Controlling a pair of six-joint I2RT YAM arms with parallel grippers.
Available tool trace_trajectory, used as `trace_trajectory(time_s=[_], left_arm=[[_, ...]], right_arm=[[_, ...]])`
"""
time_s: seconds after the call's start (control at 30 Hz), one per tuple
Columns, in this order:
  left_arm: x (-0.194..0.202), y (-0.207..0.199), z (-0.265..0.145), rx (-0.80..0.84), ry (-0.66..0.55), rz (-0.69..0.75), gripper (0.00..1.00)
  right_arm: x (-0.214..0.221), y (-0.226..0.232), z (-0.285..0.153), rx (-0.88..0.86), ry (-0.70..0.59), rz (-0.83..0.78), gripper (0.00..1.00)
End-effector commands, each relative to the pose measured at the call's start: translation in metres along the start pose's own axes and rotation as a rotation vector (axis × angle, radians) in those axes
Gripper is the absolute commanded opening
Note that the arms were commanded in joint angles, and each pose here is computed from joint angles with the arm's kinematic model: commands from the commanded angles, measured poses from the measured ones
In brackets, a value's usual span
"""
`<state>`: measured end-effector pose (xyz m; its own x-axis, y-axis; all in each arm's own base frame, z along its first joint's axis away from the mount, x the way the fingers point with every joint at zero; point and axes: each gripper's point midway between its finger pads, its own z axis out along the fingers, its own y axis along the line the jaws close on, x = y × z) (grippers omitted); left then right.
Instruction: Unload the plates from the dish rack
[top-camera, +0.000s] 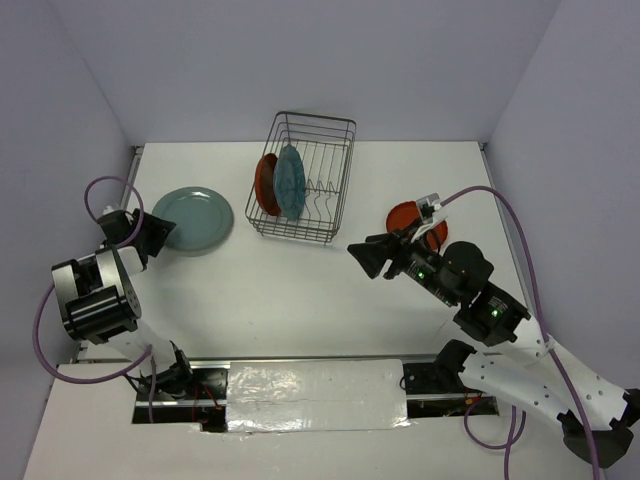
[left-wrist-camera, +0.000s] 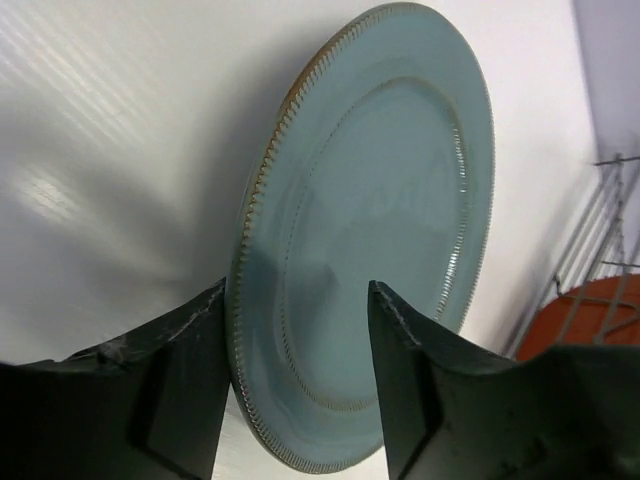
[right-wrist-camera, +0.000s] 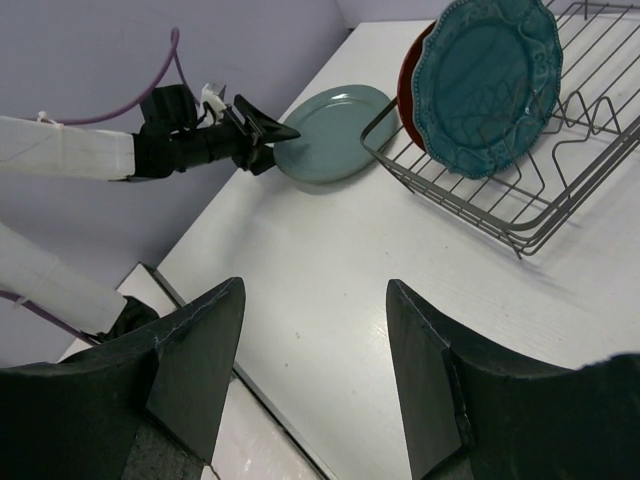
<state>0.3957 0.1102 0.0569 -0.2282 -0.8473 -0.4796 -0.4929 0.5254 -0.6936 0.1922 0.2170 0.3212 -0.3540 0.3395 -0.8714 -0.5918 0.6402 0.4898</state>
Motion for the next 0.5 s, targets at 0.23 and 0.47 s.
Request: trace_trajectory(time_s=[0.23, 0.47], left_arm=[[-0.012, 0.014, 0.001, -0.222, -0.012, 0.143, 0.68], [-0.011, 0.025, -0.008, -0.289, -0.016, 0.155, 0.79]], right_arm=[[-0.021, 0.009, -0.007, -0.025, -0.073, -0.016, 0.66], [-0.023, 0.010, -0.010, -0.031, -0.081, -0.013, 0.66]])
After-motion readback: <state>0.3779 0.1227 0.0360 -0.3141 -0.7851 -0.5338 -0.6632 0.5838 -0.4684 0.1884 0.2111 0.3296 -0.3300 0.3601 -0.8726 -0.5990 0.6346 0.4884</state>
